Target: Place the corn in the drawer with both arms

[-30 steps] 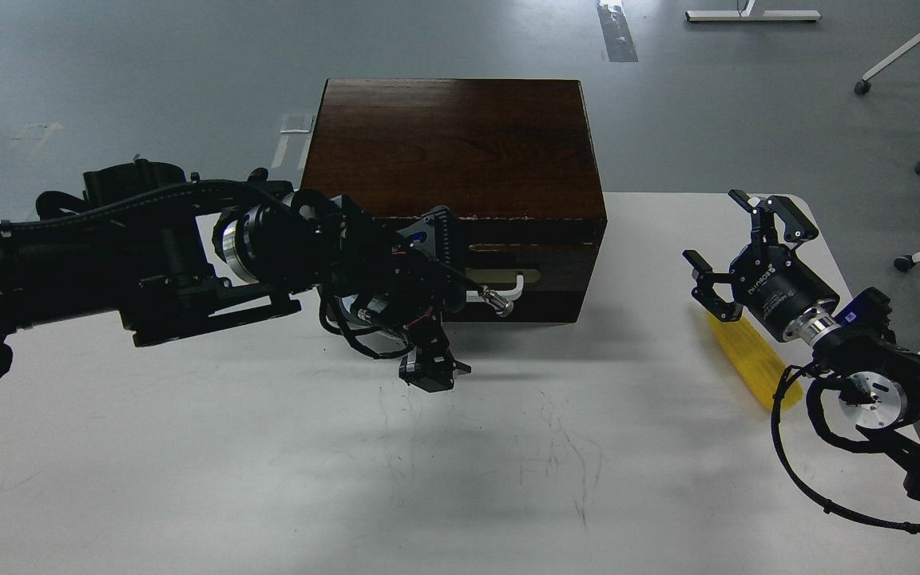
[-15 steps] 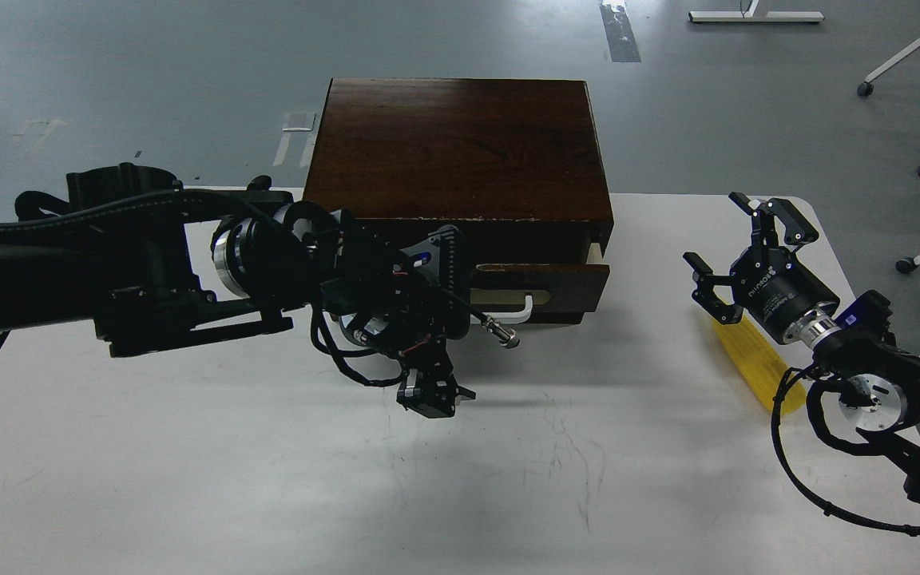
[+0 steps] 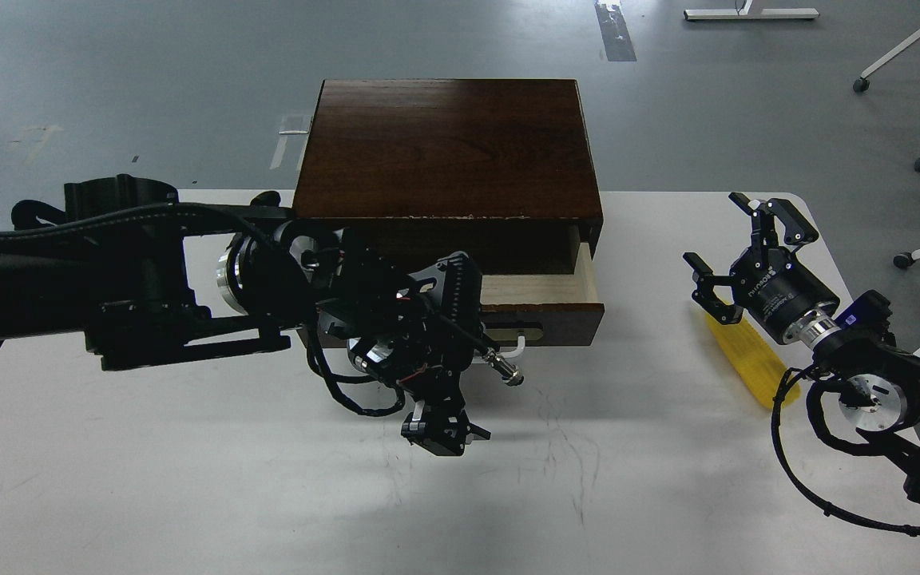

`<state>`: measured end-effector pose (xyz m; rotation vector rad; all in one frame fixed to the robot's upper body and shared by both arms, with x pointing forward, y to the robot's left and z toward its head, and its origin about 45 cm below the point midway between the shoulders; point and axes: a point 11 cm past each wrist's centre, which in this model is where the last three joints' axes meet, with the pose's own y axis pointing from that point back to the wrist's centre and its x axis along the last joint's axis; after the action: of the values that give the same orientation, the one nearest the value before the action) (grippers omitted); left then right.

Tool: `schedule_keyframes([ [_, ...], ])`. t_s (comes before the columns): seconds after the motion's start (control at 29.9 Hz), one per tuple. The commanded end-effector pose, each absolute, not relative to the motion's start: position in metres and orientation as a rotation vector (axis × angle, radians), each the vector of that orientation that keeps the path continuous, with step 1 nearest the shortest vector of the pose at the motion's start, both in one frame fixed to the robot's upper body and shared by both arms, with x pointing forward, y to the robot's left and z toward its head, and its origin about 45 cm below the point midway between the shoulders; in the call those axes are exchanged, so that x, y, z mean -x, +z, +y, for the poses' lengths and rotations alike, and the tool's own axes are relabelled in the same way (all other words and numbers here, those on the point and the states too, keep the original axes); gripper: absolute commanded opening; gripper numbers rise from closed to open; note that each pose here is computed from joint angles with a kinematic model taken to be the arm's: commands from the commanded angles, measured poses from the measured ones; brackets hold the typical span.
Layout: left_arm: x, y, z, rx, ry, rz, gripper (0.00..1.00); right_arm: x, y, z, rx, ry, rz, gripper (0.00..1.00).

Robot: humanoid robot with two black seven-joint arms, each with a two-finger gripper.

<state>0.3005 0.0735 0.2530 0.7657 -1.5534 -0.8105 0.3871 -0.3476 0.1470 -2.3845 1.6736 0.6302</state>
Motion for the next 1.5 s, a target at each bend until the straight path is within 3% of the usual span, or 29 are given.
schedule_keyframes([
  [0.0,-0.304,0.253,0.075,-0.779,-0.804,-1.552,0.98,-0.386,0.146,-0.348,2.384,0.633,1.676,1.00],
  [0.57,-0.313,0.292,0.074,-0.795,-0.778,-1.654,0.98,-0.386,0.147,-0.351,2.384,0.627,1.683,1.00],
  [0.77,-0.320,0.357,0.073,-0.675,-0.545,-1.493,0.98,-0.386,0.148,-0.353,2.383,0.623,1.686,1.00],
  [0.94,-0.332,0.431,0.081,-0.349,-0.176,-1.112,0.98,-0.386,0.147,-0.350,2.383,0.629,1.680,1.00],
  [1.1,-0.367,0.446,0.116,-0.104,0.123,-0.686,0.98,-0.386,0.146,-0.348,2.383,0.632,1.676,1.00],
  [1.3,-0.407,0.417,0.179,0.070,0.426,-0.303,0.98,-0.388,0.150,-0.354,2.381,0.617,1.684,1.00],
  [1.47,-0.414,0.370,0.232,0.108,0.600,-0.099,0.98,-0.387,0.161,-0.373,2.381,0.579,1.707,1.00],
])
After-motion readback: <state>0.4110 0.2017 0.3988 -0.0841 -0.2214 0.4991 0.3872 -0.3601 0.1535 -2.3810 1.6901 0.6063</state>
